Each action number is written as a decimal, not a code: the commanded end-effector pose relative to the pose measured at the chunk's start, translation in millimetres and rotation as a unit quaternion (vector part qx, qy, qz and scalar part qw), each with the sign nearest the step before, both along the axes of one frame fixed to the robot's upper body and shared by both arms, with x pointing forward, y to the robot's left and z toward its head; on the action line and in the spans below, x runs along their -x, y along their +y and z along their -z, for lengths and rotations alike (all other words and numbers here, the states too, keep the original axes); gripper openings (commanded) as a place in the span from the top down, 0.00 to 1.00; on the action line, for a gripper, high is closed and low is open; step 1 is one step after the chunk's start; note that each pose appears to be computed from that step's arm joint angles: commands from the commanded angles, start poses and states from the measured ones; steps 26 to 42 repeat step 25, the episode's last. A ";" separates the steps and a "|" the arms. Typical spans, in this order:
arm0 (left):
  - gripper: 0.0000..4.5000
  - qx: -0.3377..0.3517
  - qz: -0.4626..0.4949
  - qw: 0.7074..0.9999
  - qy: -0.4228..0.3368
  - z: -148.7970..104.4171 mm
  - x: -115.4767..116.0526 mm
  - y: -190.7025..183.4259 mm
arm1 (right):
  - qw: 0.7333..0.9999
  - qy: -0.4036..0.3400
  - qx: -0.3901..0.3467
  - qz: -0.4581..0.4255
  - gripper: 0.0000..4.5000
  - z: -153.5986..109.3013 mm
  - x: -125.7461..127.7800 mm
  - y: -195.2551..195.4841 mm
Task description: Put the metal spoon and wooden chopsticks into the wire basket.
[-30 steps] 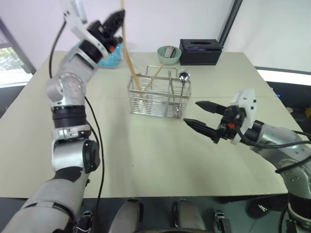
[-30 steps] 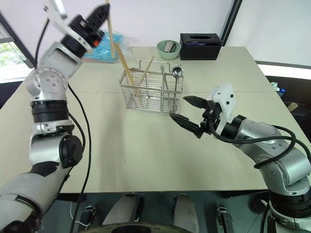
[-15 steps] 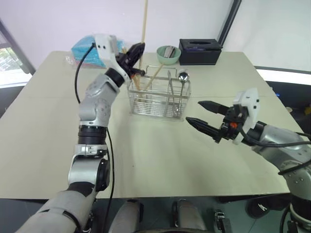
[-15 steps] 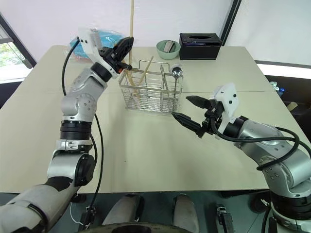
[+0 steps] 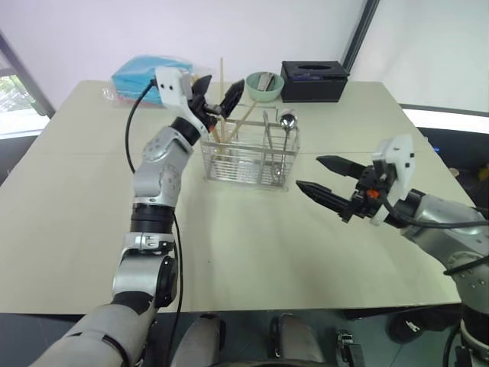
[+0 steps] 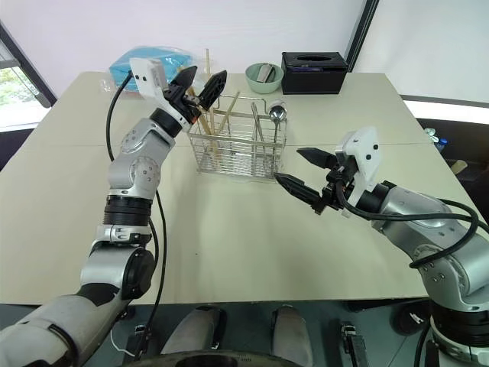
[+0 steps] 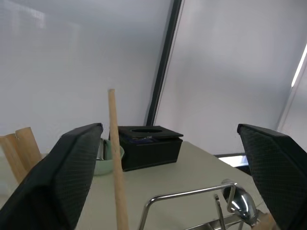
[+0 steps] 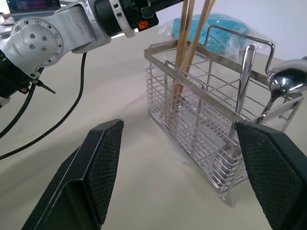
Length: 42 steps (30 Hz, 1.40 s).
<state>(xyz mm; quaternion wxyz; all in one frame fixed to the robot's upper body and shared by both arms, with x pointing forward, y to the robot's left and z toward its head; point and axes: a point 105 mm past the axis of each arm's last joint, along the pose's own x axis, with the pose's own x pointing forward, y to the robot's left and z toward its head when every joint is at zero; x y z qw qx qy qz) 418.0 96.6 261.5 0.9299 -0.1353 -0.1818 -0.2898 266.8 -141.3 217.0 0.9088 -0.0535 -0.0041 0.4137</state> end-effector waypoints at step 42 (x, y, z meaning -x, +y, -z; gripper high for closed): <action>0.01 -0.436 0.100 0.892 0.058 -24.6 133.2 149.0 | 0.994 -0.060 0.088 -0.020 0.15 -19.3 -29.1 -42.3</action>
